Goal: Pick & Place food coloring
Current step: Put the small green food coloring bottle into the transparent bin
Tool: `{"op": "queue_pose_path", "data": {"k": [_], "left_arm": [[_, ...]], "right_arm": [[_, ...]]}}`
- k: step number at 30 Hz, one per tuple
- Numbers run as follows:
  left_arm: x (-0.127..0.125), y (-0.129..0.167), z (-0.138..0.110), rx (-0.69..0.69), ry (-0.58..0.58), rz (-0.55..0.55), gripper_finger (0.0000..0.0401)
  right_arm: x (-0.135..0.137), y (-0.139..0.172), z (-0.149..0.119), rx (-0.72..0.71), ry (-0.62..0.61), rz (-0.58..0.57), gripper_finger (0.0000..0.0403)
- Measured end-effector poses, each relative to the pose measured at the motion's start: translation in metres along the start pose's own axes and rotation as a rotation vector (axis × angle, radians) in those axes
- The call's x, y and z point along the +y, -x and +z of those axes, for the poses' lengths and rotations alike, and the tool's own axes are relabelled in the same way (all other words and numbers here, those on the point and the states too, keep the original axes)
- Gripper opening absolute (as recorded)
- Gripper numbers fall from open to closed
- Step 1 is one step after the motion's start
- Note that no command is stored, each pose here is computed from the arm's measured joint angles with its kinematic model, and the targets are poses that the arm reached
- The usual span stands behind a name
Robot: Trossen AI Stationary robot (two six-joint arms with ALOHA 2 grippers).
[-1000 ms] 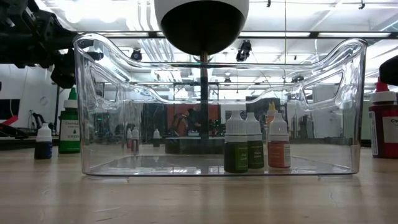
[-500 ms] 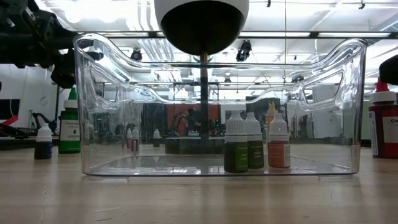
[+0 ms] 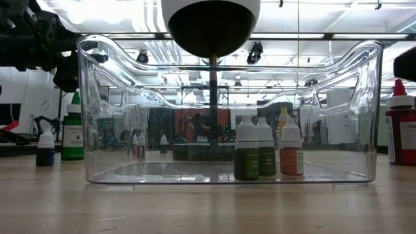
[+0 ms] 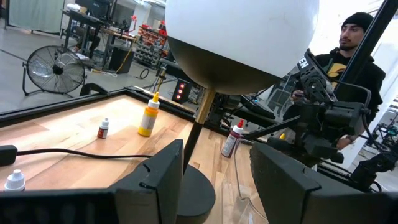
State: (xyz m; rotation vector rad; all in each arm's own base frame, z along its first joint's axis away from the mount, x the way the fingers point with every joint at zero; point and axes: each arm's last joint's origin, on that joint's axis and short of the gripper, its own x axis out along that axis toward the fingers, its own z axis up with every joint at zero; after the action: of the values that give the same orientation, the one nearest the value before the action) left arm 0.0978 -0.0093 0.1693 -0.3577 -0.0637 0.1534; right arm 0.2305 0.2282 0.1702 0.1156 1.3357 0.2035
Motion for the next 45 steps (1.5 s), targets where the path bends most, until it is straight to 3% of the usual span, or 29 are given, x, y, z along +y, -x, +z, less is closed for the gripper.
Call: {"op": "queue_pose_path", "data": {"k": [19,31,38,45], "left_arm": [[0.000,0.000,0.000,0.000,0.000,0.000,0.0161],[0.000,0.000,0.000,0.000,0.000,0.000,0.0161],[0.000,0.000,0.000,0.000,0.000,0.000,0.0161],[0.000,0.000,0.000,0.000,0.000,0.000,0.0161]], "right_arm": [[0.017,0.083,0.035,0.067,0.154,-0.097,0.0061],[-0.001,0.133,0.068,0.014,0.176,-0.113,0.0061],[-0.021,0.140,0.095,0.013,0.234,-0.136,0.0061],[-0.039,0.125,0.117,0.041,0.284,-0.161,0.0061]]}}
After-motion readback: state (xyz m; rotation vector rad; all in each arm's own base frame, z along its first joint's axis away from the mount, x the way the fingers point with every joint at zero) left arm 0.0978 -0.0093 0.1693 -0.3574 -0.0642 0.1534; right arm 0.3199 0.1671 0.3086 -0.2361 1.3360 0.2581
